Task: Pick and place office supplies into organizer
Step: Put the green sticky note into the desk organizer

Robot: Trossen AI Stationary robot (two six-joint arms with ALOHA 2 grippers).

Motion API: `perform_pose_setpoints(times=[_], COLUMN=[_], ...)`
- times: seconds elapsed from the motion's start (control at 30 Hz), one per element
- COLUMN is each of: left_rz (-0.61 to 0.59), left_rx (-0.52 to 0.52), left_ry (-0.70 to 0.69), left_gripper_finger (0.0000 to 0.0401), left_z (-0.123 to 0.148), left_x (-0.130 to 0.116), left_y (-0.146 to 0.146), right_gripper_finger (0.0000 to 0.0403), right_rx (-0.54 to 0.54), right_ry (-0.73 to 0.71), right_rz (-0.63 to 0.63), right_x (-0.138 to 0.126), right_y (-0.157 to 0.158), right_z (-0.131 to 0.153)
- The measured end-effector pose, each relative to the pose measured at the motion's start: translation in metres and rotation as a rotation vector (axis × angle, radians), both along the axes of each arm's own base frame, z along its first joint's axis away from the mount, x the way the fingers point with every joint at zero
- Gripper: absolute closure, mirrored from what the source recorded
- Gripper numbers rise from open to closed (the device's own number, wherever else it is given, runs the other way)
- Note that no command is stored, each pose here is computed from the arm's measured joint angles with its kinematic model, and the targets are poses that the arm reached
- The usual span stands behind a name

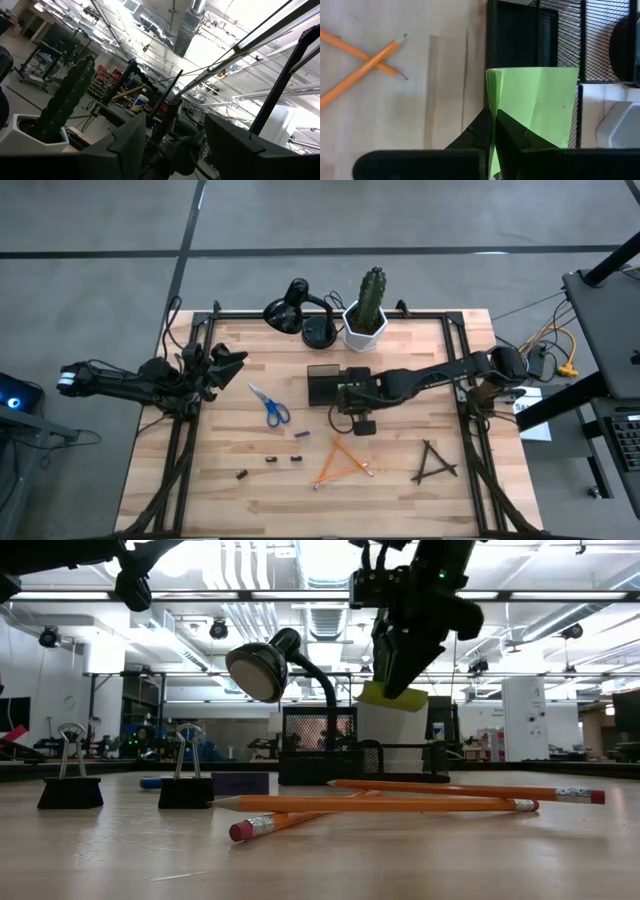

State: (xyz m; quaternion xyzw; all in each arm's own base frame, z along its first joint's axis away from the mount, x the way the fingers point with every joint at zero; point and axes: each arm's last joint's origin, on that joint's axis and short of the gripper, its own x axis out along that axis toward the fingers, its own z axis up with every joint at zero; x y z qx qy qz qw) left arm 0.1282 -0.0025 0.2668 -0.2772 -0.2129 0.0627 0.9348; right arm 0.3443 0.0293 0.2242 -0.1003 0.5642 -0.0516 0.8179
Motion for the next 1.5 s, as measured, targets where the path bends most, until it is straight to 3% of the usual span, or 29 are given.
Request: perform_pose_setpoints(times=[0.7,1.5], left_rz=[0.001,0.001], left_rx=[0.002,0.002], left_ry=[0.001,0.001], left_gripper_finger=[0.0214,0.0214], left_z=[0.000,0.000], left_x=[0.000,0.000], left_y=[0.000,0.000], right_gripper_finger=[0.0394,0.0395], right_rx=[-0.011,0.010], right_ry=[0.072,-0.001], right_rz=[-0.009,-0.034], right_x=[-0.006,-0.010], right_y=[-0.021,-0.038], right_z=[-0.007,-0.042])
